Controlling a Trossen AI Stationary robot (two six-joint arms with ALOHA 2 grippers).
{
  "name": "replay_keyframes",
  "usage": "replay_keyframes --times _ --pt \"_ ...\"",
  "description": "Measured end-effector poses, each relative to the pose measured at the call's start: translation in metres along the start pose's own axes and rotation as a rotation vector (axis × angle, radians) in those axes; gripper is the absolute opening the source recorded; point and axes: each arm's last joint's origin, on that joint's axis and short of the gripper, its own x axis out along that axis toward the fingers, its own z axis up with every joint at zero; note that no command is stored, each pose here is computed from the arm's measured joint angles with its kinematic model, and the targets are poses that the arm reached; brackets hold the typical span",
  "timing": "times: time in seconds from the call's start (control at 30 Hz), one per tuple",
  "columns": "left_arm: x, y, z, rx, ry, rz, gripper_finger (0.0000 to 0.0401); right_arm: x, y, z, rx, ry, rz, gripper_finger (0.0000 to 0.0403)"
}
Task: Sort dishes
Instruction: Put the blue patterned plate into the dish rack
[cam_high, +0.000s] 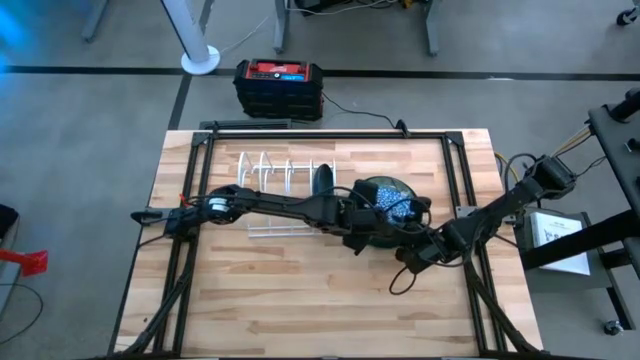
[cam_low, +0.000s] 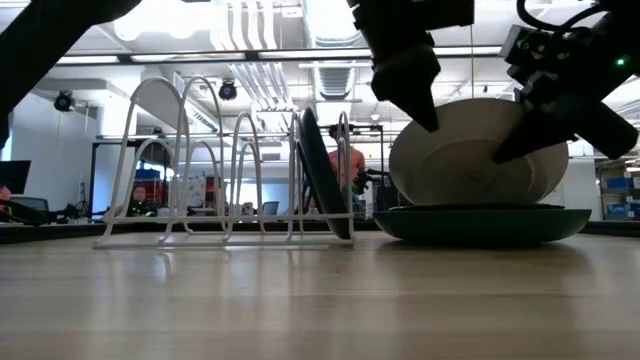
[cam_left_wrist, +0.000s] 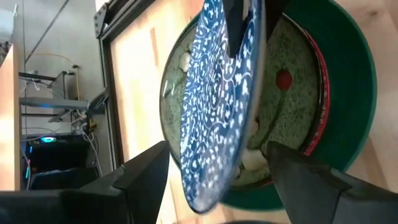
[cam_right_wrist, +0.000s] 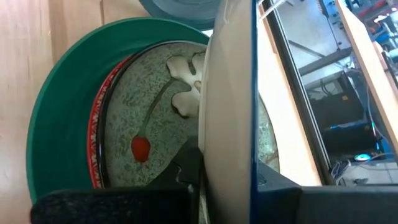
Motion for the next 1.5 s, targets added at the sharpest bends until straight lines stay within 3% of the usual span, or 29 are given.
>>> replay_keyframes --times 0.1,0.27,0.43,0.7,0.9,1.13,1.3,1.5 --pt "-0.01 0.001 -0.001 -0.014 0.013 0.008 0.0258 -0.001 0.0 0.0 0.043 -0.01 -0.017 0.0022" --pt "-0.037 0.004 0.003 -0.032 0.013 0.11 0.0258 -0.008 -0.003 0.003 0.132 -0.037 -0.038 0.0022" --pt "-0.05 0.007 0.001 -0.022 0.014 0.102 0.0258 -0.017 -0.007 0.013 0.26 -0.069 -0.023 0.002" --pt "-0.092 0.041 -0.026 -0.023 0.085 0.084 0.0256 -0.031 -0.005 0.023 0.451 -0.135 0.0 0.0019" --pt "-0.185 0.075 -0.05 -0.166 -0.159 0.019 0.0251 -0.044 -0.006 0.032 0.529 -0.253 -0.063 0.0019" --pt "-0.248 0.072 -0.092 -0.178 -0.426 -0.027 0.025 -0.054 -0.014 0.049 0.753 -0.401 -0.153 0.0019" --pt "-0.265 0.056 -0.134 -0.242 -0.623 -0.014 0.025 -0.063 -0.008 0.074 0.861 -0.514 -0.162 0.0018" --pt "-0.267 0.039 -0.183 -0.299 -0.787 0.041 0.025 -0.07 0.011 0.125 0.886 -0.607 -0.225 0.0018"
